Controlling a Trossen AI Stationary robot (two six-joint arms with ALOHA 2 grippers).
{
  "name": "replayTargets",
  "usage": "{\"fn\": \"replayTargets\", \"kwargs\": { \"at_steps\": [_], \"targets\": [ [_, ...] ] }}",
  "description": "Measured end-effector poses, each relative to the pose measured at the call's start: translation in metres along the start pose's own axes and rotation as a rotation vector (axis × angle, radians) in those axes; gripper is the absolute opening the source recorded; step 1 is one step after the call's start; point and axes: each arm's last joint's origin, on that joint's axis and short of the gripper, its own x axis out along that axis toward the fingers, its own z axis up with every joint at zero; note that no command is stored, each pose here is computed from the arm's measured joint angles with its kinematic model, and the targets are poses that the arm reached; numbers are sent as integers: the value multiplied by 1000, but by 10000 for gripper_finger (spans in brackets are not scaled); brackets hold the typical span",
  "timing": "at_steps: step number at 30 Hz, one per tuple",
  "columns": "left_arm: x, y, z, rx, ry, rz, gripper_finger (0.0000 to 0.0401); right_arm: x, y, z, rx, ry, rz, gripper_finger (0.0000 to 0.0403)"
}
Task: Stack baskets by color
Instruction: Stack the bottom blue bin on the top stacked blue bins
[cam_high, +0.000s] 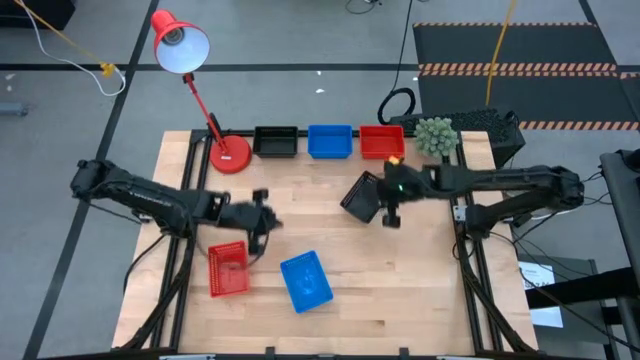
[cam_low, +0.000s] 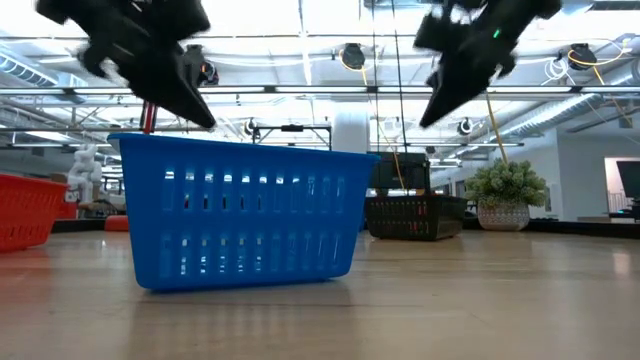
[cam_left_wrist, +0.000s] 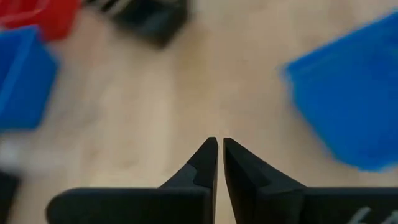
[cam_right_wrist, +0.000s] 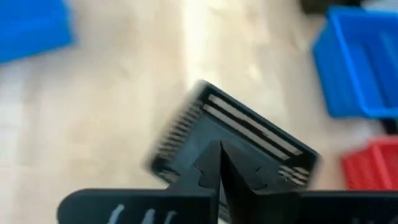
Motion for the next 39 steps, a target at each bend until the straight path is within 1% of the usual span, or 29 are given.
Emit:
{"fn": "replayTargets", "kwargs": {
  "at_steps": [3,5,7,10,12,15,18,21,26,31,37,39],
  "targets": [
    [-3,-33,6,60,-39,-81,54,-8,23,4,-36,-49,36,4],
    [-4,-53,13,81,-58,-103,84,-11,36,6,-58,-71,29,4],
    [-4,-70,19,102,-43,-123,118,-13,46,7,-90,-89,24,4],
    [2,-96,30,148,-25,-169,166,-15,55,7,-136,-98,43,4],
    [5,-111,35,188,-4,-196,189,-15,59,7,-148,-101,52,4],
    [14,-130,40,239,37,-219,206,-18,63,6,-159,-108,79,4],
    [26,-143,43,285,95,-267,208,-19,66,6,-170,-105,88,4],
    [41,-153,42,328,157,-313,198,-19,67,6,-176,-106,92,4],
    [61,-161,38,428,206,-315,159,-19,67,5,-185,-103,92,4],
    [71,-154,37,481,218,-305,107,-19,67,4,-188,-93,92,4],
    [77,-143,40,528,214,-302,25,-19,67,4,-191,-94,92,4],
    [79,-138,42,529,211,-295,12,-19,67,4,-191,-94,92,4]
  ]
}}
